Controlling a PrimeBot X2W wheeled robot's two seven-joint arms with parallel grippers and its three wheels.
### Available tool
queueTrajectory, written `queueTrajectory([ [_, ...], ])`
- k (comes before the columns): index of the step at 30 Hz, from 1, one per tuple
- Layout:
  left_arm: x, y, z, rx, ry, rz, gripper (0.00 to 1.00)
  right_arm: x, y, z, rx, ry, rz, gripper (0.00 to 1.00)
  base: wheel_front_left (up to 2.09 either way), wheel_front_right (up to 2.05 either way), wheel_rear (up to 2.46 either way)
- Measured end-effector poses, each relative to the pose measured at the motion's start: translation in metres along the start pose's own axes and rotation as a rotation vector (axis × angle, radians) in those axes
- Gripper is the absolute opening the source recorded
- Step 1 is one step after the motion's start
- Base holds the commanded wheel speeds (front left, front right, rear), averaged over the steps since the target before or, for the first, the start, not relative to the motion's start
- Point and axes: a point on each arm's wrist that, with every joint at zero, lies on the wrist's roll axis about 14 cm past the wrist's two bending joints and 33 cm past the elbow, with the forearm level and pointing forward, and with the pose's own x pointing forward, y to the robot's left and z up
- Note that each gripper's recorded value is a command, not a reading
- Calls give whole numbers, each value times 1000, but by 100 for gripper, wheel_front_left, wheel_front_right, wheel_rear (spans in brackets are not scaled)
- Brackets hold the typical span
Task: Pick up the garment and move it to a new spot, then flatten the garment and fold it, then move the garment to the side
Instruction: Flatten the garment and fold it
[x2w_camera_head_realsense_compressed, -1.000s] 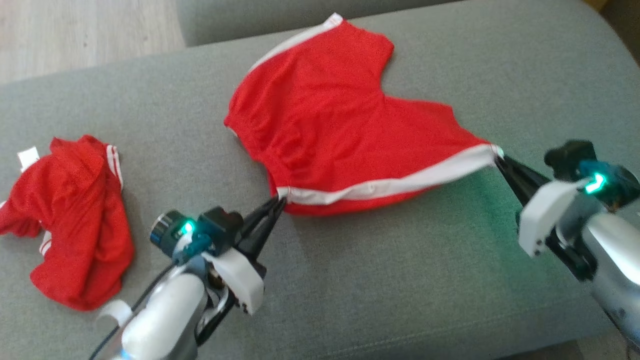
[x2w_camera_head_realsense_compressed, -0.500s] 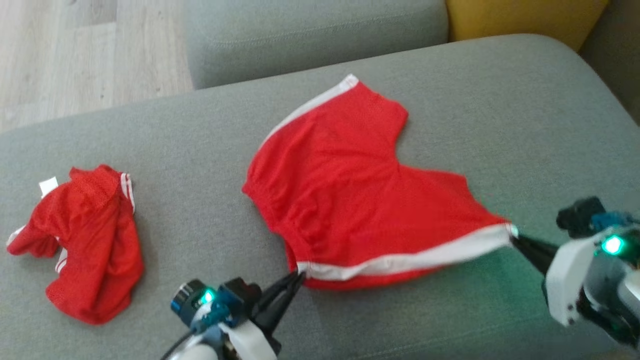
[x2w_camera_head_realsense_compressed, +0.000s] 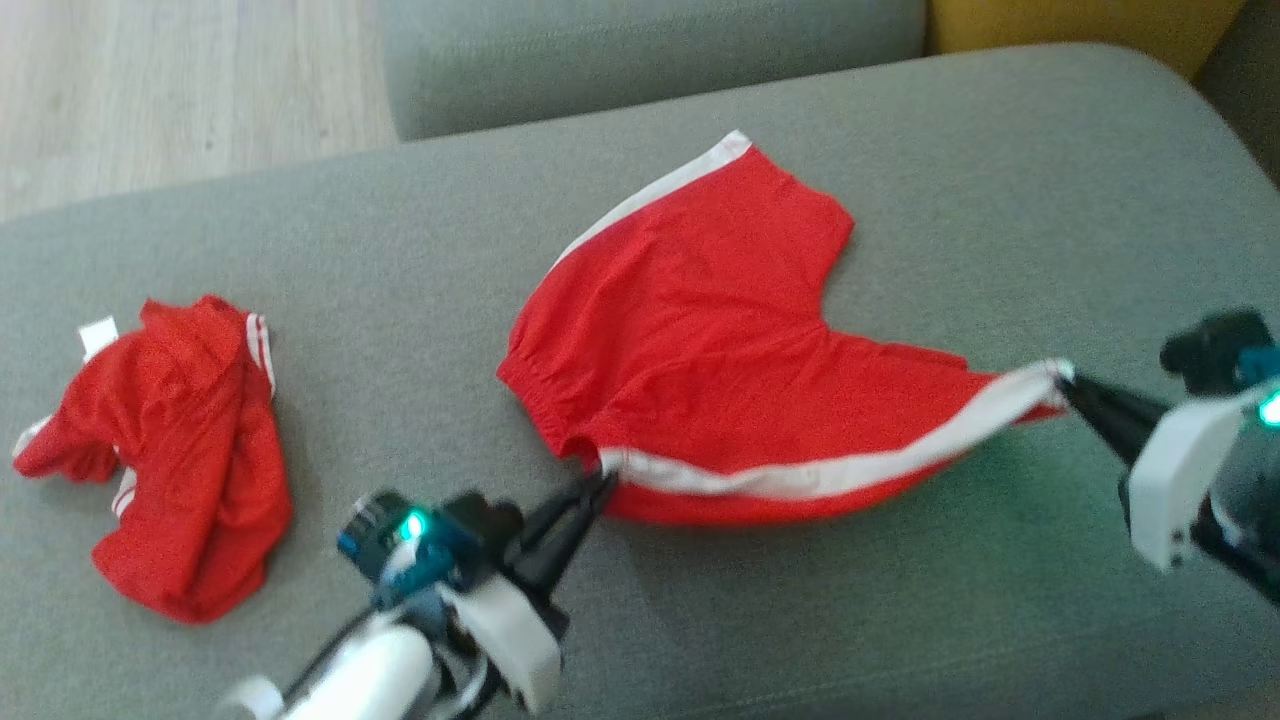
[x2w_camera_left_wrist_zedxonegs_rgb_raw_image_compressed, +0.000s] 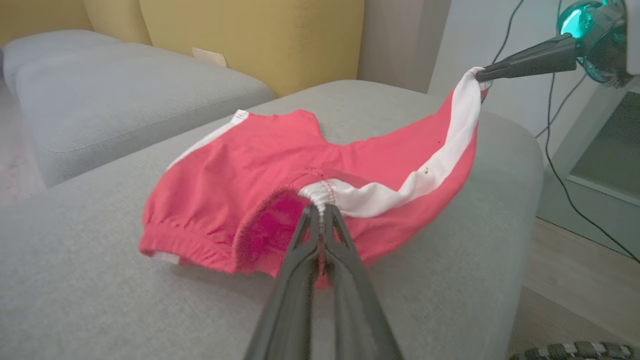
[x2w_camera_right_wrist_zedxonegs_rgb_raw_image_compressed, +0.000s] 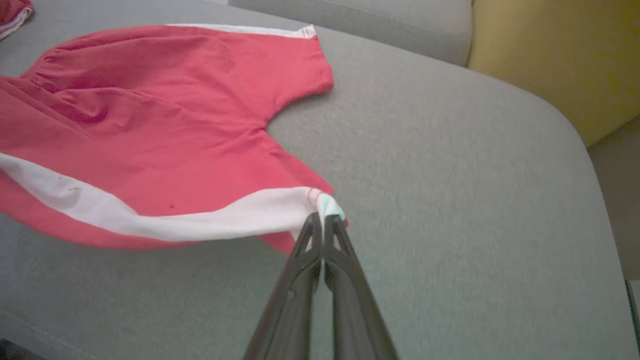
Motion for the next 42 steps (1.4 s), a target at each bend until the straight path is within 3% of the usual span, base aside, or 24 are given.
queueTrajectory([
  [10, 35, 46, 25, 10, -66, 61, 0, 51, -19, 87, -153, -114, -27, 0, 0, 0, 0],
  [19, 61, 98, 12, -22, -29, 152, 0, 124, -26, 150, -306, -144, -22, 0, 0, 0, 0],
  [29, 74, 146, -28, -56, 52, 249, 0, 215, -12, 160, -400, -100, 28, 0, 0, 0, 0],
  [42, 58, 165, -53, -74, 110, 319, 0, 269, 4, 151, -409, -82, 70, 0, 0, 0, 0],
])
